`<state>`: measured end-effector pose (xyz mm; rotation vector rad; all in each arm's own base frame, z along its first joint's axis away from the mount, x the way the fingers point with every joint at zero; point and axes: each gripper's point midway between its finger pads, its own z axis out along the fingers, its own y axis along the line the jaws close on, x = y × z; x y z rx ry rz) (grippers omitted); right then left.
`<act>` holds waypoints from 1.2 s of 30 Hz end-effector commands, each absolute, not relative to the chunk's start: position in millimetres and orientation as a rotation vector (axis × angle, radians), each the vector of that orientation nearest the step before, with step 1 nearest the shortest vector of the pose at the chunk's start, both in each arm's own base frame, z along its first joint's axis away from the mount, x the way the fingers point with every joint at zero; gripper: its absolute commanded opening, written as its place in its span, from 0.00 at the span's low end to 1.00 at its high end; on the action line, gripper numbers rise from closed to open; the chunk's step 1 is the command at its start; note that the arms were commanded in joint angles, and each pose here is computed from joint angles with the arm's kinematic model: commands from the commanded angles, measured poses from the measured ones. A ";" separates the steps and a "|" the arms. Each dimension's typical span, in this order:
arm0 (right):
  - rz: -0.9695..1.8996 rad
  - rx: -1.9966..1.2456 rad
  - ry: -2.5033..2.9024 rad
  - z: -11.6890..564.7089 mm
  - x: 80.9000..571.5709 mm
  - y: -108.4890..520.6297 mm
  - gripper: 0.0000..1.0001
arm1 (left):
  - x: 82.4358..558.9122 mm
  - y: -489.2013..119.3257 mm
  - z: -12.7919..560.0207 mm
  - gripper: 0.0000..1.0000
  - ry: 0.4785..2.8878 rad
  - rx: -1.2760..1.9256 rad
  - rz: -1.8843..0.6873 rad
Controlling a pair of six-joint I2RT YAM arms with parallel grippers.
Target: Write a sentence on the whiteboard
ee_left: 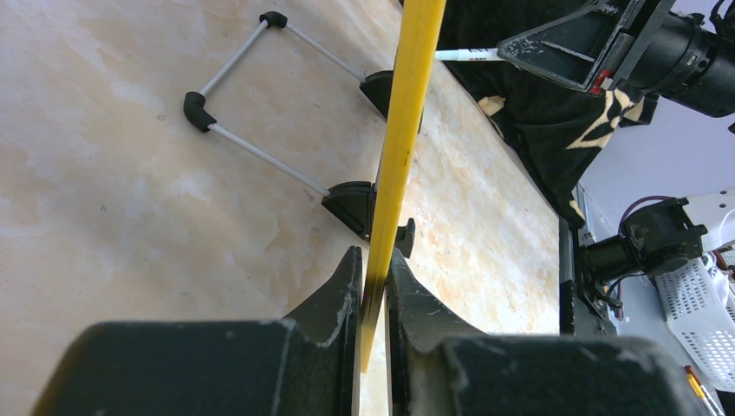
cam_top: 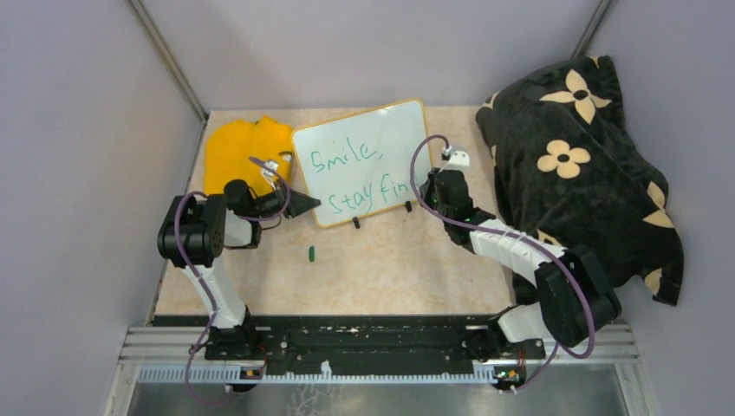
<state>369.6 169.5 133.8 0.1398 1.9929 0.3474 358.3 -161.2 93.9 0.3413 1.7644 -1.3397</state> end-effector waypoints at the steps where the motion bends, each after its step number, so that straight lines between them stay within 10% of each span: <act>1: 0.288 0.189 1.949 145.7 372.3 154.4 0.00 | 359.6 -158.9 76.2 0.00 1.836 0.263 -1.354; 36: 0.416 0.200 1.786 199.8 330.3 139.0 0.00 | 359.4 -158.9 75.9 0.00 1.836 0.266 -1.355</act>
